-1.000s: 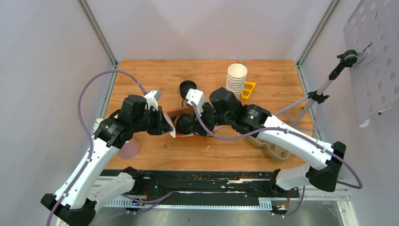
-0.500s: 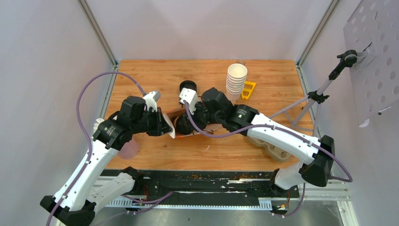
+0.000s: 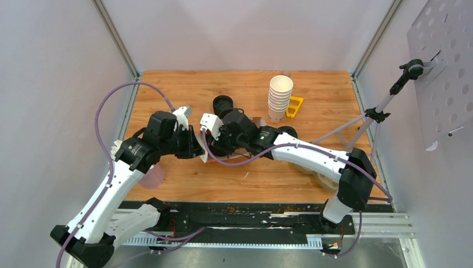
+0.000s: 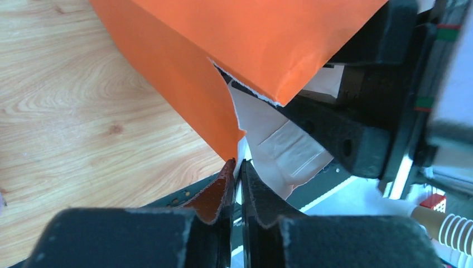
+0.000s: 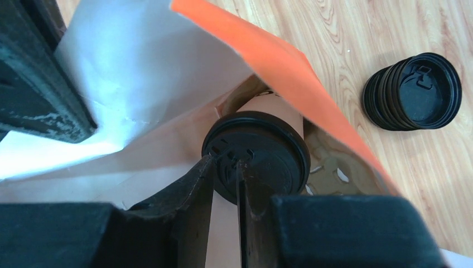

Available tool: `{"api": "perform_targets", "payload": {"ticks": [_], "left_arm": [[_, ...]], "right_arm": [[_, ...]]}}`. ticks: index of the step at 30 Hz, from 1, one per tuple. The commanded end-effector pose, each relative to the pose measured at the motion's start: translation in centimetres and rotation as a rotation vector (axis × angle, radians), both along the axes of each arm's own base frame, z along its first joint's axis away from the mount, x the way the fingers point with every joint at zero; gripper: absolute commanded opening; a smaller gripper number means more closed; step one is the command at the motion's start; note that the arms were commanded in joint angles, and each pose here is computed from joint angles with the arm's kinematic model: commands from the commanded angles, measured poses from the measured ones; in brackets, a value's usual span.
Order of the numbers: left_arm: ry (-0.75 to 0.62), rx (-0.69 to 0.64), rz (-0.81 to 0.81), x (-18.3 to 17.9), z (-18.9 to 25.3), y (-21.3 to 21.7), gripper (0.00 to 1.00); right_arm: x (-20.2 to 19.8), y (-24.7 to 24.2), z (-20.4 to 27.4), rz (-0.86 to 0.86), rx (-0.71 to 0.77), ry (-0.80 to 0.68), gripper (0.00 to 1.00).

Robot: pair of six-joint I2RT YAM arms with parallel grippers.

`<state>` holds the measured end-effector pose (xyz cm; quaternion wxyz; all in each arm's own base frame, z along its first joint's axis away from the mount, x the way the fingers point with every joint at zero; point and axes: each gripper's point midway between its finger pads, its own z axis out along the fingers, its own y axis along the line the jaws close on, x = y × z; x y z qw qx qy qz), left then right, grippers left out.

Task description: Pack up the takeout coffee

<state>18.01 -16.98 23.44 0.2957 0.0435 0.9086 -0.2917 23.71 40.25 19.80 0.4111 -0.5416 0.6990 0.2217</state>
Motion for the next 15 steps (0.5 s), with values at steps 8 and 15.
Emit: {"api": "perform_targets", "payload": {"ticks": [8,15], "left_arm": [[-0.043,0.057,0.024,1.8,0.8,0.5,0.13],[-0.056,0.098,0.014,1.9,0.5,1.1,0.00]], "right_arm": [[3.2,2.3,0.5,-0.001,0.014,-0.104,0.20],[2.1,0.8,0.8,0.041,0.040,-0.157,0.23]]}}
